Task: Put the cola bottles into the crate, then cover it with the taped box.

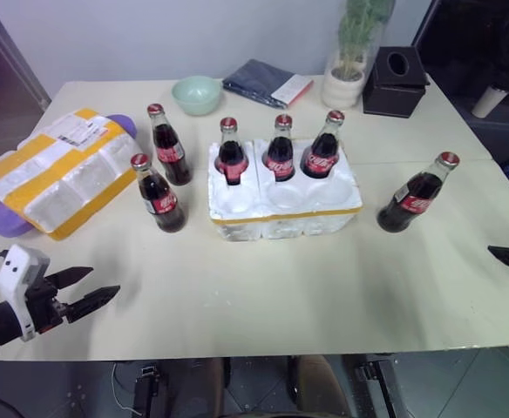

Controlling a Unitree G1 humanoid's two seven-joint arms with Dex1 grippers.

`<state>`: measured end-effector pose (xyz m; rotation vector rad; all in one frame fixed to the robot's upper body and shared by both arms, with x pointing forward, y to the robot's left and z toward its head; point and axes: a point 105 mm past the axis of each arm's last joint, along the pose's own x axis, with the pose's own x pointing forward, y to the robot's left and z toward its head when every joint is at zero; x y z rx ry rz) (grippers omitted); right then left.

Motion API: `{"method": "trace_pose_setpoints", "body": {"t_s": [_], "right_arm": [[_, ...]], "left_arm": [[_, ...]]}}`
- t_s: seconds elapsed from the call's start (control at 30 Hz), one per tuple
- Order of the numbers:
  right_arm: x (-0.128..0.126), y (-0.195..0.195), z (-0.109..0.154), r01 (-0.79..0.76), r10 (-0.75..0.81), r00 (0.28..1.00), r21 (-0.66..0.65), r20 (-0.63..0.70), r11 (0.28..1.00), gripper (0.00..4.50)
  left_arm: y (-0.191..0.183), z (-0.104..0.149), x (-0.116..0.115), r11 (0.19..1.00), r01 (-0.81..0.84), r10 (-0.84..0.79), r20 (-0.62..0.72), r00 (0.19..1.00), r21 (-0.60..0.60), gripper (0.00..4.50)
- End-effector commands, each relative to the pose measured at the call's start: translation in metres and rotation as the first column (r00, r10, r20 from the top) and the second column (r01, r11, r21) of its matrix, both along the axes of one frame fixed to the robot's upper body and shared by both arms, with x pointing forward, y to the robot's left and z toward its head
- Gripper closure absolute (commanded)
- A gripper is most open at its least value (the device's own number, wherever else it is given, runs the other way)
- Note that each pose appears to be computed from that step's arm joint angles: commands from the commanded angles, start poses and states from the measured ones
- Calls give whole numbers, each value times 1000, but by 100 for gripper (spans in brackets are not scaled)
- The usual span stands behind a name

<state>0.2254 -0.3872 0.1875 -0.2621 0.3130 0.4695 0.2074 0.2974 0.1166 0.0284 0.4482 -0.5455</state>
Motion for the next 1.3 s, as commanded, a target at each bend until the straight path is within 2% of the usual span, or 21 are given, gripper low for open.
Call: {"method": "trace_pose_setpoints", "body": {"t_s": [0.03,0.43,0.53,0.67,0.77,0.83,0.9,1.0,1.07,1.3], "right_arm": [[2,-3,11,12,-10,999,-24,52,1000,0],[6,-4,11,30,-28,997,-18,75,999,0],[9,-3,15,19,-21,997,17,68,1000,0],[10,5,28,-19,16,996,39,83,999,0],[10,14,55,-71,61,990,79,128,994,0],[11,35,78,-170,161,975,48,152,984,0],[10,54,91,-258,251,957,28,147,966,0],[-2,97,109,-450,446,889,16,99,893,0],[-8,115,117,-524,522,850,11,78,852,0],[-19,170,142,-704,701,709,13,77,710,0]], "left_arm": [[4,7,3,998,4,-7,47,999,59,6],[10,17,15,999,-32,27,116,993,38,6],[5,24,22,1000,-16,12,161,987,24,6],[0,30,26,999,24,-28,175,984,22,6],[-5,42,28,997,72,-73,186,980,10,6],[-9,59,39,994,109,-103,226,969,-13,6],[-12,68,49,991,130,-121,248,961,-21,6],[-19,71,73,989,148,-143,277,950,3,6],[-26,72,83,985,172,-164,286,944,-2,6],[-56,50,111,960,269,-278,265,923,72,6]]}}
